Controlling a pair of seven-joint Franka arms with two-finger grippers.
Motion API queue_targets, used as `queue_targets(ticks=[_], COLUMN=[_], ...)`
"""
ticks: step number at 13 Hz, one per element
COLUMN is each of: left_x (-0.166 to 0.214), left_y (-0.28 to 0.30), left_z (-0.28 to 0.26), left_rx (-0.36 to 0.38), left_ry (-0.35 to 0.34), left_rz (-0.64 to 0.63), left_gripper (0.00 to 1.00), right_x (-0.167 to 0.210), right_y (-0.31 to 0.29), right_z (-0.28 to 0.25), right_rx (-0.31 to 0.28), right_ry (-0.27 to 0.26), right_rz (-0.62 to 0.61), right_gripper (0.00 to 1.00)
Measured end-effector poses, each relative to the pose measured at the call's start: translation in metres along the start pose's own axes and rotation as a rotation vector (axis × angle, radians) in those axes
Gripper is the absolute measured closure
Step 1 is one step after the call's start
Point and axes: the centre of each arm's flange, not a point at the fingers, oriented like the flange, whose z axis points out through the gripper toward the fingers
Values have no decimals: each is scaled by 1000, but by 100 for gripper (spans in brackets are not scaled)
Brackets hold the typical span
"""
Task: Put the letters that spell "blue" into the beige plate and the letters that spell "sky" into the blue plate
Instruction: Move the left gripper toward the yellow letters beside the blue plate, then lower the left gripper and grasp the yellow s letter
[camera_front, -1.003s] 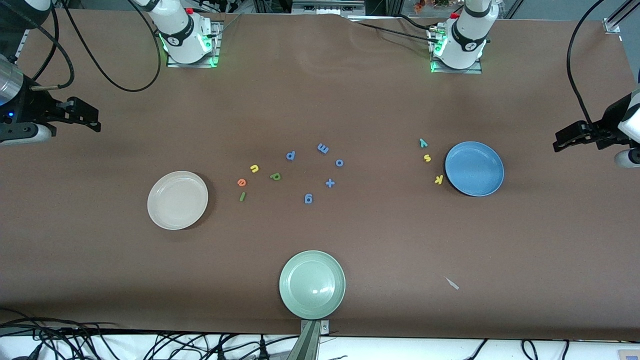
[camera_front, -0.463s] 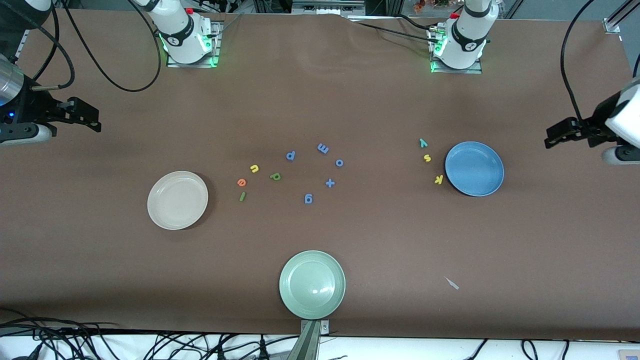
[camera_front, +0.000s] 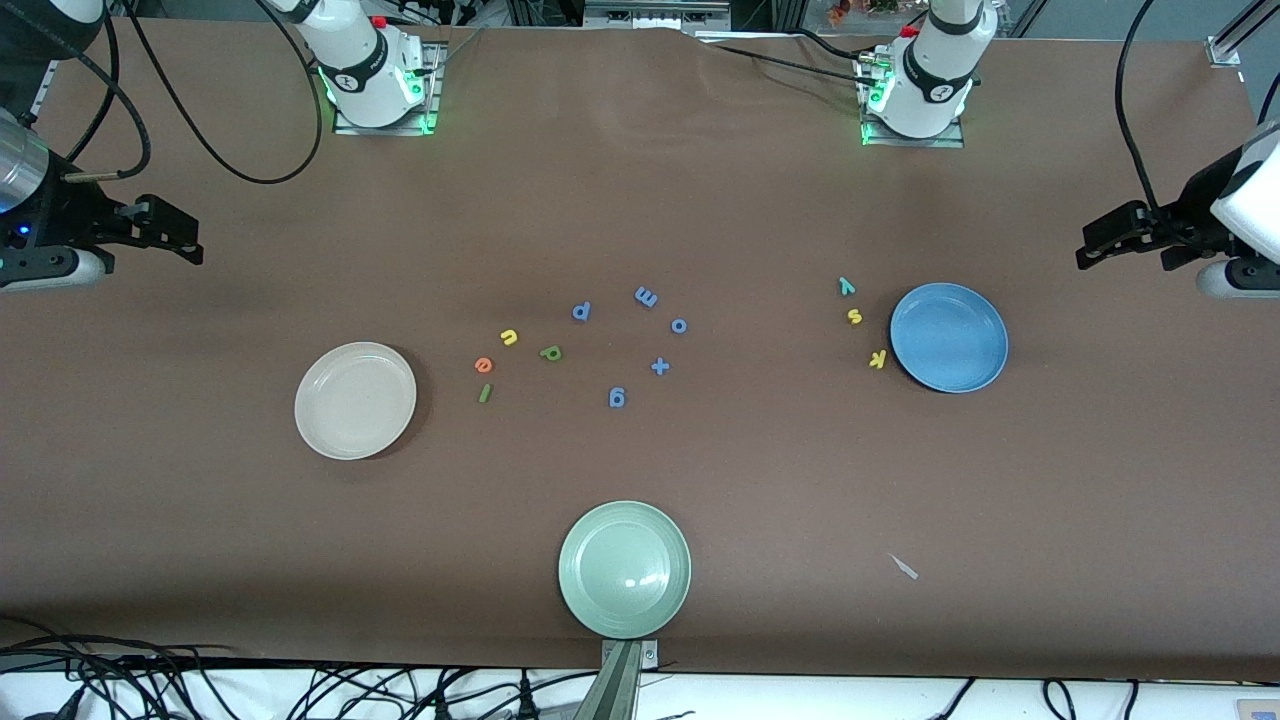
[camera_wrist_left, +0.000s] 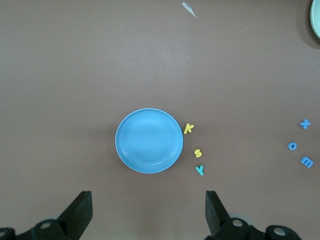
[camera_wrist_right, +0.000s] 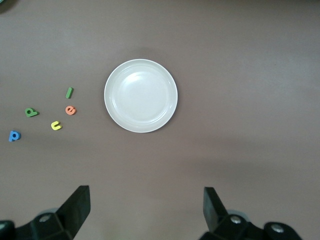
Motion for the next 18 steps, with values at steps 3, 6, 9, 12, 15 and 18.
queue_targets(ticks=[3,6,9,12,15,18], left_x=[3,6,3,-6,-20,-46], left_y=[15,45,46,54,78,104], left_z=[12,62,118,173,218,270], left_rx=[0,1,9,16,22,21], left_ry=[8,15,-20,-38,-33,-2], left_rz=[-90,-181,-175,-157,-204,-297], left_gripper=[0,0,0,0,0,0], right_x=[0,0,0,-1,0,1], right_y=[-2,-3,-3,-3,-3,-3], right_z=[0,1,1,2,3,5], right_rx=[1,1,2,3,3,3], right_ry=[-1,-3,-10,-15,-17,-21], right_rz=[-4,-4,-4,-4,-5,-6], right_gripper=[0,0,0,0,0,0])
